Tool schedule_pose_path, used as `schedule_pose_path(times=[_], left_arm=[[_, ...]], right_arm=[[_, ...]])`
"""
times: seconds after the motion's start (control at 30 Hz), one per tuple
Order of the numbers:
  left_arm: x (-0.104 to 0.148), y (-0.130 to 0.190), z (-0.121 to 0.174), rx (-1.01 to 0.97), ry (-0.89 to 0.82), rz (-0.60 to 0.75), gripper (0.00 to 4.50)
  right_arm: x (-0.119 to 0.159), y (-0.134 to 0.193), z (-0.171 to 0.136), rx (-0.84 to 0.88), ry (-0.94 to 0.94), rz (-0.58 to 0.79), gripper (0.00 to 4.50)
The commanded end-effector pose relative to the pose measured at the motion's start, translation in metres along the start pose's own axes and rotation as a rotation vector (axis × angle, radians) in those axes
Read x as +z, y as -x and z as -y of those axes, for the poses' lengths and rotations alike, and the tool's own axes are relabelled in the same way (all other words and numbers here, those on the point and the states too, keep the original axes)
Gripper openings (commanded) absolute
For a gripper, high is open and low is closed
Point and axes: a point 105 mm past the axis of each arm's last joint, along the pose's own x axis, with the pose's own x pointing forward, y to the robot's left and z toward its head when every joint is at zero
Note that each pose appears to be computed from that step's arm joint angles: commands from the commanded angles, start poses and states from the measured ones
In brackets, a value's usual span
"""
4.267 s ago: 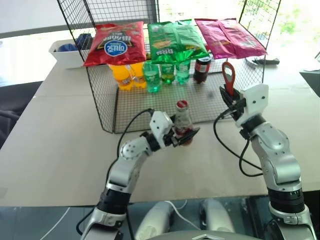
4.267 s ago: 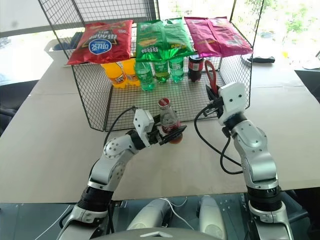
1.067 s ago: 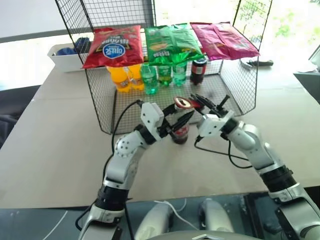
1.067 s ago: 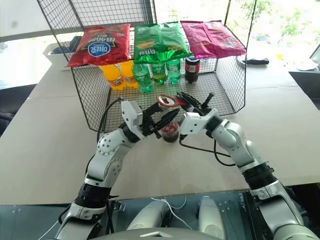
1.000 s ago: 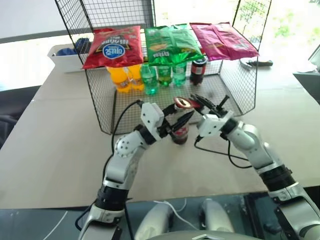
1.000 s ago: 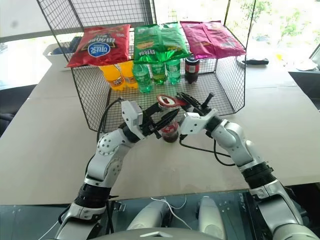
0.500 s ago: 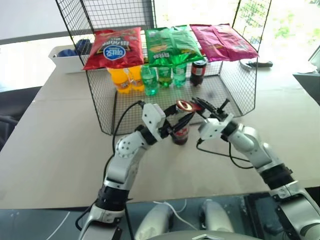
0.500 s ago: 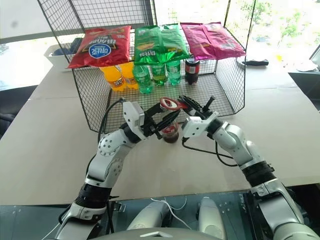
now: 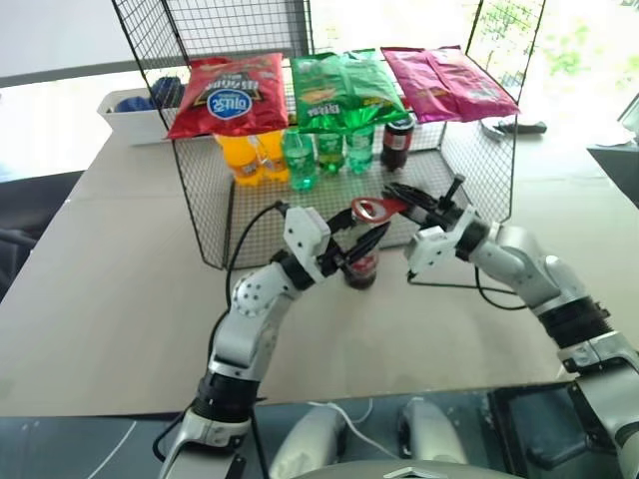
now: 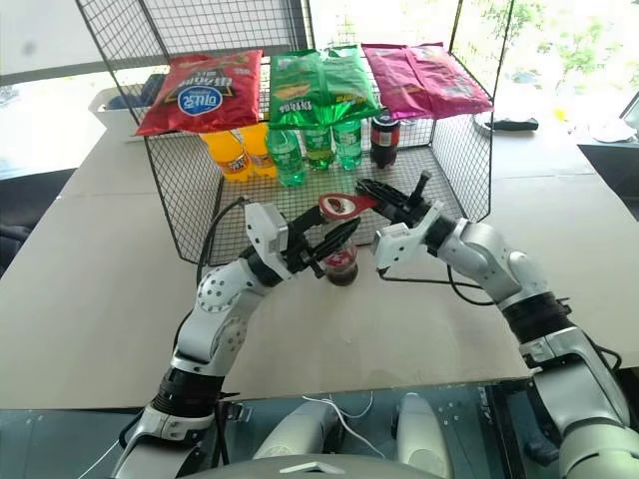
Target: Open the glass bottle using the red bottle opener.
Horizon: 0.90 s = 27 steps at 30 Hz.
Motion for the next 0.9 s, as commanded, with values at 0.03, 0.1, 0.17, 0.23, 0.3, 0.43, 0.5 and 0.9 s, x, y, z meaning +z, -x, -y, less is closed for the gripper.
schedule_pose_path(times=[0.03, 0.1, 0.17, 0.23, 0.3, 0.43, 0.5, 0.9], left_arm=[[-0.016, -0.001, 0.005, -0.01, 0.02, -0.067, 1.55], [-0.017, 0.0, 0.005, -0.004, 0.026, -0.069, 1.55], [-0.019, 0.001, 0.006, -0.004, 0.034, -0.075, 1.55], [-0.02, 0.001, 0.006, -0.004, 0.041, -0.078, 1.55], [-0.02, 0.002, 0.007, -0.004, 0.045, -0.08, 1.55], [-0.02, 0.002, 0.007, -0.006, 0.048, -0.083, 1.55], [-0.02, 0.002, 0.007, -0.009, 0.05, -0.084, 1.55], [-0.019, 0.007, 0.006, 0.001, 0.055, -0.081, 1.55]], right_arm=[[0.0, -0.001, 0.001, 0.042, 0.074, 0.02, 0.0], [0.001, -0.003, 0.007, 0.023, 0.099, 0.029, 0.0], [0.003, -0.004, 0.016, -0.012, 0.134, 0.044, 0.0], [0.004, -0.004, 0.021, -0.038, 0.167, 0.05, 0.0], [0.005, -0.004, 0.025, -0.058, 0.192, 0.05, 0.0], [0.005, -0.003, 0.037, -0.111, 0.24, 0.048, 0.0], [0.004, -0.003, 0.042, -0.138, 0.242, 0.044, 0.0], [0.009, 0.003, 0.059, -0.308, 0.122, 0.028, 0.0]])
